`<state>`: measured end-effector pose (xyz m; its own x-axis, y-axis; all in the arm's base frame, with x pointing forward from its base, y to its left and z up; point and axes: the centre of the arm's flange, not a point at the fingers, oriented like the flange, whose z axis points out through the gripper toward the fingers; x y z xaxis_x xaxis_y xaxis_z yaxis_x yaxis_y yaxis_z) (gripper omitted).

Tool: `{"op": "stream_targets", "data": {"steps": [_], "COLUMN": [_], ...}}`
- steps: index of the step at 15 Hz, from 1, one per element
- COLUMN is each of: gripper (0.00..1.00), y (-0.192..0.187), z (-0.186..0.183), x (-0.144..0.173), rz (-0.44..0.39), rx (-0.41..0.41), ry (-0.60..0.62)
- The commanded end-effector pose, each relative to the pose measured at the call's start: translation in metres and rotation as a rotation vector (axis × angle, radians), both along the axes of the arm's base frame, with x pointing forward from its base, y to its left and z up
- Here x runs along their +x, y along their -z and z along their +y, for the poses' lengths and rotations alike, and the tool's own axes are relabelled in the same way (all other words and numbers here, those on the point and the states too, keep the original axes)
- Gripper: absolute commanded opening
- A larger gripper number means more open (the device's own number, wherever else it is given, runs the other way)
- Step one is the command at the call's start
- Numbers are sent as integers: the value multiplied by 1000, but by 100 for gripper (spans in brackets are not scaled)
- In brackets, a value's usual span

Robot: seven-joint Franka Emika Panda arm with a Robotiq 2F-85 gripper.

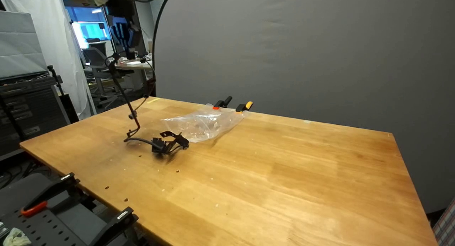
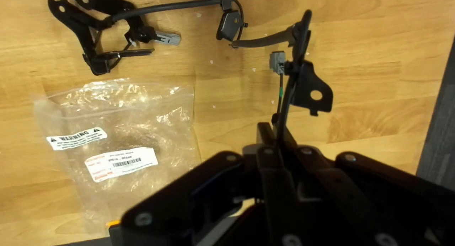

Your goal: Take the black object out of the plastic and put it on the table

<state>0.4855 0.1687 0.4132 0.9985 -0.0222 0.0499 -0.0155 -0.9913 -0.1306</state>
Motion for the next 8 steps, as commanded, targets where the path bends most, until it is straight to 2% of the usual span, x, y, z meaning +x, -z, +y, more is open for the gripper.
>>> {"op": "stream_targets", "data": {"steps": [1, 4, 8], "gripper": [1, 1, 1], "y": [55, 84, 112], "z": [-8, -26, -69], "x": [16, 19, 11], "rz": [-1, 10, 20], "rx": [1, -31, -108], "ry": [-73, -131, -174]}}
